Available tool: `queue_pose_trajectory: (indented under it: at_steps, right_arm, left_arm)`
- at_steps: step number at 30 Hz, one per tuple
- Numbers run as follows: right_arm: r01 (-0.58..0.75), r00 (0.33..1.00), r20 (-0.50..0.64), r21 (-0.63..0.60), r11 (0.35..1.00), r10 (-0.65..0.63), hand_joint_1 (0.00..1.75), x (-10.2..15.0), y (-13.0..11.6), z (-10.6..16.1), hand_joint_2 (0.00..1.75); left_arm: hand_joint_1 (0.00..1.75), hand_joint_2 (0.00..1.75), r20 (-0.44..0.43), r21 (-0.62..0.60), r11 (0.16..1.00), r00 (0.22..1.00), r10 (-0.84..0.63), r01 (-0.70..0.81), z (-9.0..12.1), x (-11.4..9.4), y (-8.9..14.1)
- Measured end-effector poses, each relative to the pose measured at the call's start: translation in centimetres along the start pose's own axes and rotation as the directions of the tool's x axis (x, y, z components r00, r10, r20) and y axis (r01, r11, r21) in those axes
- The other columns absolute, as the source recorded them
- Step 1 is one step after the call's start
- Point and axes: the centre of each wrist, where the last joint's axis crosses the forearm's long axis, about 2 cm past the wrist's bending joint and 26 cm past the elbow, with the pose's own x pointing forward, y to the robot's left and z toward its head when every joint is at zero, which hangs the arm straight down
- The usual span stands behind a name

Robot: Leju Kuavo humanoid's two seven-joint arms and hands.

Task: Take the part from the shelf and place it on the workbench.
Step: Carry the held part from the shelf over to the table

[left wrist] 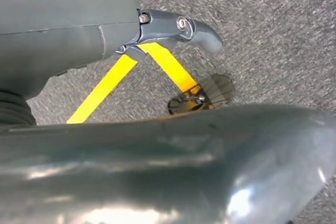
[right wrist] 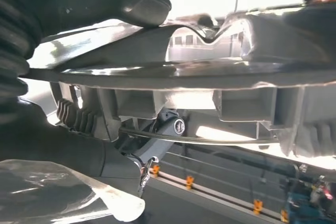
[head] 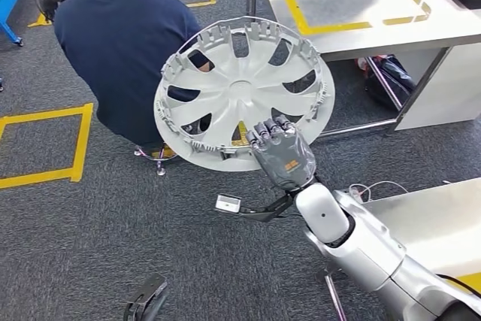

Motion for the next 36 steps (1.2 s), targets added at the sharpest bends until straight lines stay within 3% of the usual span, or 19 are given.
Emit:
queue_pose_trajectory:
  at_steps: [15,36]
  right_arm:
    - [-0.01,0.999,-0.046,-0.006,1.0,0.01,1.75,0.1,-0.03,-0.04,1.75]
    - [-0.028,1.0,-0.01,-0.004,1.0,0.028,1.75,0.02,0.28,0.33,1.75]
  left_arm:
    - [0.0,0.0,0.065,0.02,1.0,0.998,-0.009,0.008,-0.1,0.32,-0.13]
    - [0.0,0.0,0.059,0.038,0.999,0.998,-0.008,0.006,-0.04,0.16,0.08]
